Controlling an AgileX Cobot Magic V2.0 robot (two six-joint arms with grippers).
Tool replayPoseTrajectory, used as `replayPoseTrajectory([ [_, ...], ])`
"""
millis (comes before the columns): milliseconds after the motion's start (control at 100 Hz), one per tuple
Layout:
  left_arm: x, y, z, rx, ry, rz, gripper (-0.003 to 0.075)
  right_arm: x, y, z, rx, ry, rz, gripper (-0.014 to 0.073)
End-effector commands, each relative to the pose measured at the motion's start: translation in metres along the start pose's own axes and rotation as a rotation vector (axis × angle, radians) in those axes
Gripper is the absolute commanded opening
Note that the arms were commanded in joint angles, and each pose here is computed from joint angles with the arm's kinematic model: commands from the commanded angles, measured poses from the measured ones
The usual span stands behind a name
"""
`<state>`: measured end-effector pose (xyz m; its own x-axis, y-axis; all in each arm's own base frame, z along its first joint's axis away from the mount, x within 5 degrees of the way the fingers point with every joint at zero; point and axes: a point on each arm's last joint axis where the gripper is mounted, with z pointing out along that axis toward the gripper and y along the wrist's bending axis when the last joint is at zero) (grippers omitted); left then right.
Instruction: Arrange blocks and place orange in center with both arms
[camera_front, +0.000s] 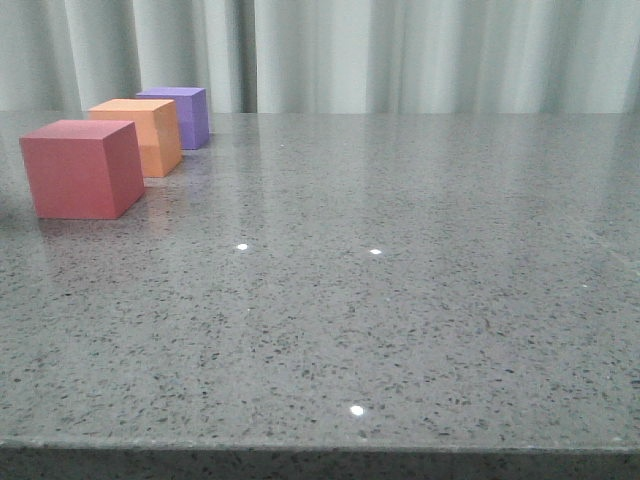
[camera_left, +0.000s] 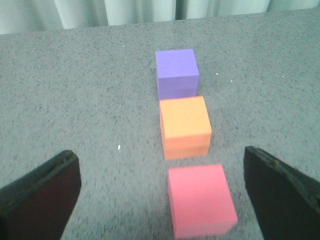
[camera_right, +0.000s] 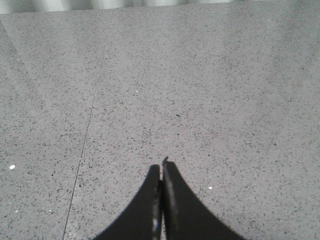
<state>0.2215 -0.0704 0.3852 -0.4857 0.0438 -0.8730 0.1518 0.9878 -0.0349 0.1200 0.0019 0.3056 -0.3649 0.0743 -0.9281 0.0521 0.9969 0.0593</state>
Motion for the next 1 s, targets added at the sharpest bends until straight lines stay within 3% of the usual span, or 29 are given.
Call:
replayPoseTrajectory([
  [0,0.002,0.004,-0.029,0.038,-0.144,-0.012,0.0626,-0.014,0.002,-0.004,-0.021,-0.097,-0.025,-0.0069],
  [190,0.048,0.017,-0.065,0.049,-0.195,-0.016,0.0595,-0.014,0.002,-0.004,-0.021,-0.097,-0.025,-0.0069],
  [350,0.085,0.027,-0.091,0.057,-0.250,-0.027,0.0496,-0.014,0.002,-0.004,-0.021,-0.097,-0.025,-0.0069],
  [470,0.105,0.032,-0.105,0.065,-0.300,-0.037,0.0350,-0.014,0.002,-0.004,-0.021,-0.097,-0.025,-0.0069],
  [680,0.119,0.037,-0.121,0.072,-0.371,-0.046,-0.0023,-0.014,0.002,-0.004,-0.021,-0.097,-0.025,-0.0069],
  [990,0.119,0.037,-0.122,0.077,-0.374,-0.052,-0.0020,-0.014,0.002,-0.004,-0.021,-0.097,-0.025,-0.0069],
])
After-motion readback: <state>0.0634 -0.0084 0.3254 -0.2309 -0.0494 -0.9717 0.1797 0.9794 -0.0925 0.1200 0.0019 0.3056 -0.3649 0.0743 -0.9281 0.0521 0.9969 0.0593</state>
